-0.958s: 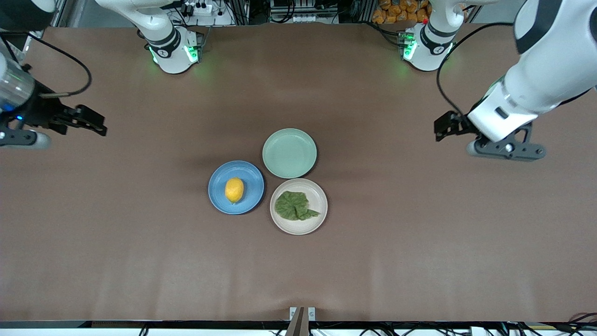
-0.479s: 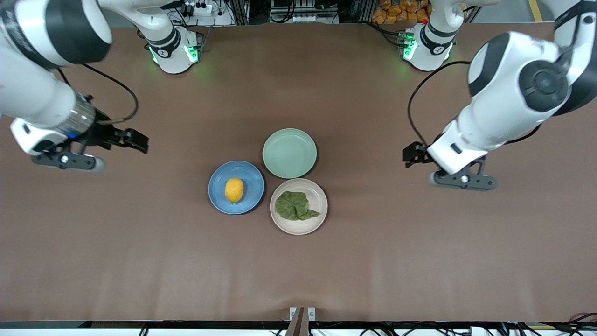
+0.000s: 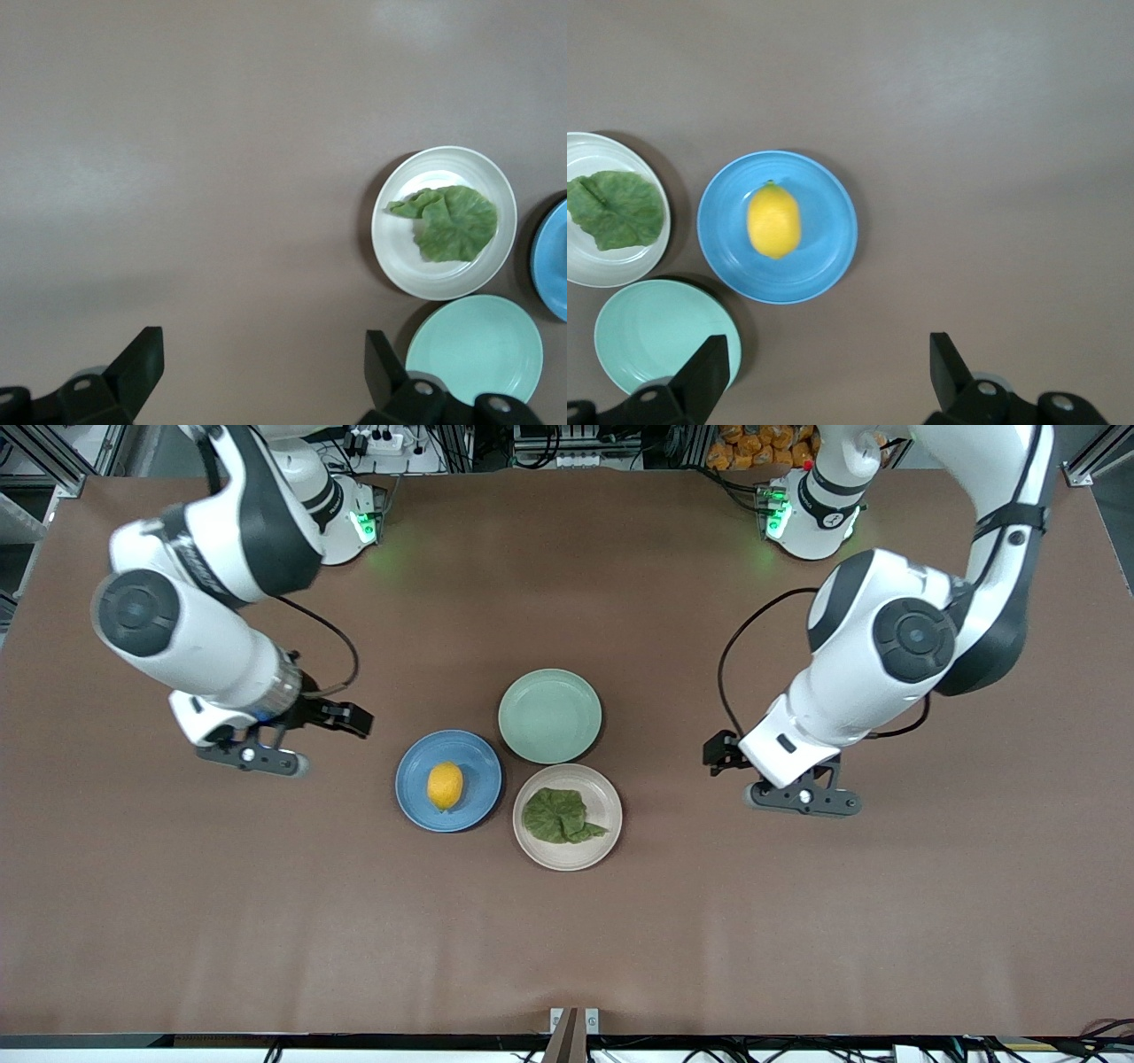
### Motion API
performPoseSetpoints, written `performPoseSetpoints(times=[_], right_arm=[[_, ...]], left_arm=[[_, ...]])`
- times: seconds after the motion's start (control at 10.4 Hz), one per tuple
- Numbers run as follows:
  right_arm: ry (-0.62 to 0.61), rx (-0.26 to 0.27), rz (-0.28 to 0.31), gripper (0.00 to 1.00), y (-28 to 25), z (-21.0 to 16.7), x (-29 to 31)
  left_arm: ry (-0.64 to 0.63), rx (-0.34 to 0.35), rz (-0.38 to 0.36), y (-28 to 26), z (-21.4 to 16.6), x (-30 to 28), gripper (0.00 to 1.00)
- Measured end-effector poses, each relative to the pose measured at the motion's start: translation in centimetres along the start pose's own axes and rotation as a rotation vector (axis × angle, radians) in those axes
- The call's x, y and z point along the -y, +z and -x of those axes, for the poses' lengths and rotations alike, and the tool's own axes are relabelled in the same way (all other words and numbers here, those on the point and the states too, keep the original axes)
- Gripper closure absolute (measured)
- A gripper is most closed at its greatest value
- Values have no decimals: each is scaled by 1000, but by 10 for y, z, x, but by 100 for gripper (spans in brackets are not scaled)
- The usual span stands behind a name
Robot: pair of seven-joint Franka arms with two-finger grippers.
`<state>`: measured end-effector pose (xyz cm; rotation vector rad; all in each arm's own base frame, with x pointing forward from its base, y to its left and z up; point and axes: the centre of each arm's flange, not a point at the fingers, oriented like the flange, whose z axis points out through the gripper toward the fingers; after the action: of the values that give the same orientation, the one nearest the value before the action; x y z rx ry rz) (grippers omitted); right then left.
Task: Pick lemon and lettuce from blue and beige plates
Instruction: 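Lower the right gripper onto the lemon while the left gripper descends to lettuce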
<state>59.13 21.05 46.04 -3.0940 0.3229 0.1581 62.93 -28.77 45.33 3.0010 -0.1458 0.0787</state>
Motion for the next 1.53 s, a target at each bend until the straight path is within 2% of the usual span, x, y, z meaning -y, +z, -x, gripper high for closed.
performPoseSetpoints(times=[0.19,0.48,1.05,1.34,1.53], right_arm=[[-2,6,-7,0,31,-3,22],[-7,-18,-32,0,80,-10,33],[-42,-30,-57,0,152,-9,62],[-51,-38,-67,0,184,-13,70],[-60,-46,-59,0,197,-15,70]], left_arm=[[-31,-17,16,19,-5,-18,0],[-92,-45,46,51,-5,-53,0],[-219,-104,109,119,2,-109,0],[-297,-148,87,152,15,-139,0],[-322,-174,101,164,21,-152,0]])
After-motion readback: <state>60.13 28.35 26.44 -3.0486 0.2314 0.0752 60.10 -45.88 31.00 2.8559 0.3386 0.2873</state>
